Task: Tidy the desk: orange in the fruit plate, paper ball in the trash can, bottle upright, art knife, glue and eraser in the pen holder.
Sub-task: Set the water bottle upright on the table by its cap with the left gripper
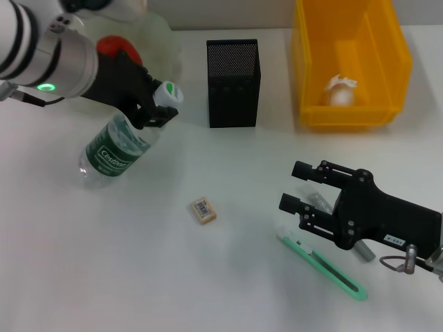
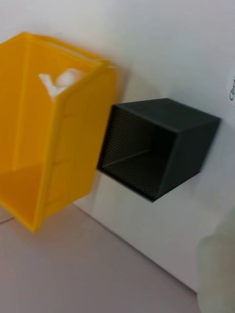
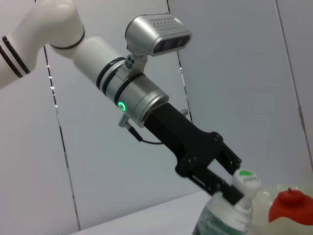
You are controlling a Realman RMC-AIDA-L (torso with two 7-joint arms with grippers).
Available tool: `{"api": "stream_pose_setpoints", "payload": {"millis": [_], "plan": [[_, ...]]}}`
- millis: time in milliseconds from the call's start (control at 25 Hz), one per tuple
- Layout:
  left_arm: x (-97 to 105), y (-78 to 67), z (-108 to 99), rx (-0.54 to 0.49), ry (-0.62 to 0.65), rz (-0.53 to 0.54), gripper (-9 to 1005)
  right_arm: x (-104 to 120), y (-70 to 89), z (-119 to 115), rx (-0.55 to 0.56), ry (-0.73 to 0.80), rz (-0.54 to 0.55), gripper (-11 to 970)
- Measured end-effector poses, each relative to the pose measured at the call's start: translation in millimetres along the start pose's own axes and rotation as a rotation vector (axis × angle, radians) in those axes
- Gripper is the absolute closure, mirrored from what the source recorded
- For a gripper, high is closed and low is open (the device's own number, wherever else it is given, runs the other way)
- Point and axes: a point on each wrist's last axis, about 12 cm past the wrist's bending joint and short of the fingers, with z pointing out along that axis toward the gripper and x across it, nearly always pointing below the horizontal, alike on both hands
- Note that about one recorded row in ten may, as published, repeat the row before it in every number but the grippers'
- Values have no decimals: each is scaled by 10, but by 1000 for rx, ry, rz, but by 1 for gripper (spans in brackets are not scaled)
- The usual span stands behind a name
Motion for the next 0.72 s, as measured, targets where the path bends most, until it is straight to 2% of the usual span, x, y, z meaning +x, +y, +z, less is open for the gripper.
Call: {"api": "stream_pose_setpoints", "payload": {"millis": [160,720], "plan": [[66,101,-114,5,-92,-113,565,4,4,5,-1,1,2,371],[219,170,-172,-46,-155,-187,565,9,14,37,-11,0,11,371]]}}
